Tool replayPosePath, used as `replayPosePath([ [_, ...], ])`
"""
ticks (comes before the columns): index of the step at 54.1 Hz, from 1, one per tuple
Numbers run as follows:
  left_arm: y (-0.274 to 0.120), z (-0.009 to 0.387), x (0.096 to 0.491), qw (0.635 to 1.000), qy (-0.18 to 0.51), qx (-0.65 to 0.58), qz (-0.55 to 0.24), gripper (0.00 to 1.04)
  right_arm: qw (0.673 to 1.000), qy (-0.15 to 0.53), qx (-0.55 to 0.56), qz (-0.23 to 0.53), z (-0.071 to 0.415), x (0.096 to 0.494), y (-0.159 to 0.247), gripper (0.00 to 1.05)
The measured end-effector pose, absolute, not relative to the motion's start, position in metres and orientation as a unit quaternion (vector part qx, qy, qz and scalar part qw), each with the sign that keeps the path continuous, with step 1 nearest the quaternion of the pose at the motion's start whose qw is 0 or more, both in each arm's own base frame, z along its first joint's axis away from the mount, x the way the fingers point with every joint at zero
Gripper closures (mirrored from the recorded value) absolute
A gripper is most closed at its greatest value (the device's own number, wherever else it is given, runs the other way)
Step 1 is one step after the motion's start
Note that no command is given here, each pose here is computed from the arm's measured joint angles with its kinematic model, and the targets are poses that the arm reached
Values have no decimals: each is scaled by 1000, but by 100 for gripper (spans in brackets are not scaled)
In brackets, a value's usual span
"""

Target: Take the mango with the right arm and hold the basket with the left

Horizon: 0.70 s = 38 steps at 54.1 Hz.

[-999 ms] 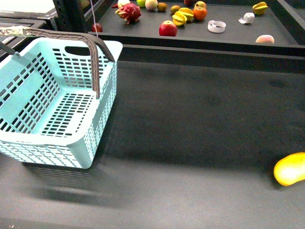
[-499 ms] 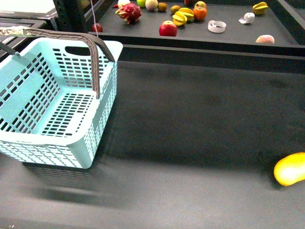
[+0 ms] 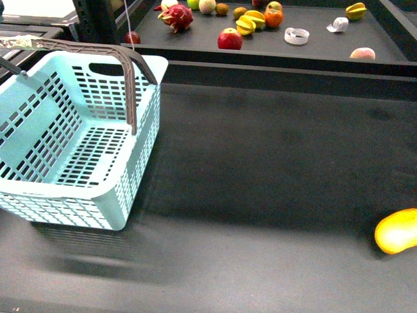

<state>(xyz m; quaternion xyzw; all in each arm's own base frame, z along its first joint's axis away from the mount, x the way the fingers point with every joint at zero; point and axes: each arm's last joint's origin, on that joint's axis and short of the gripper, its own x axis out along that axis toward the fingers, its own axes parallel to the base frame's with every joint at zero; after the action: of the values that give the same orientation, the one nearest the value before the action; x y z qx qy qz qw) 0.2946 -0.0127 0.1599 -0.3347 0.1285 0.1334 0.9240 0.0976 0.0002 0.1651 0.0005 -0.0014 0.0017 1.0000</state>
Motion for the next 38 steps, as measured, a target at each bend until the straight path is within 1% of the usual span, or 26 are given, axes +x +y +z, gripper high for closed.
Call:
replayPosePath([
  [8,-16,153,325,898,143,-396,127,6,1000,-1,0,2,165,98,0,8],
  [19,-21,142,369,879,155,-427,147,6,1000,-1,0,2,165,98,0,8],
  [28,-21,126,398,867,167,-443,158,6,1000,-1,0,2,165,98,0,8],
  [38,-15,115,426,859,159,-458,165,6,1000,-1,0,2,165,98,0,8],
])
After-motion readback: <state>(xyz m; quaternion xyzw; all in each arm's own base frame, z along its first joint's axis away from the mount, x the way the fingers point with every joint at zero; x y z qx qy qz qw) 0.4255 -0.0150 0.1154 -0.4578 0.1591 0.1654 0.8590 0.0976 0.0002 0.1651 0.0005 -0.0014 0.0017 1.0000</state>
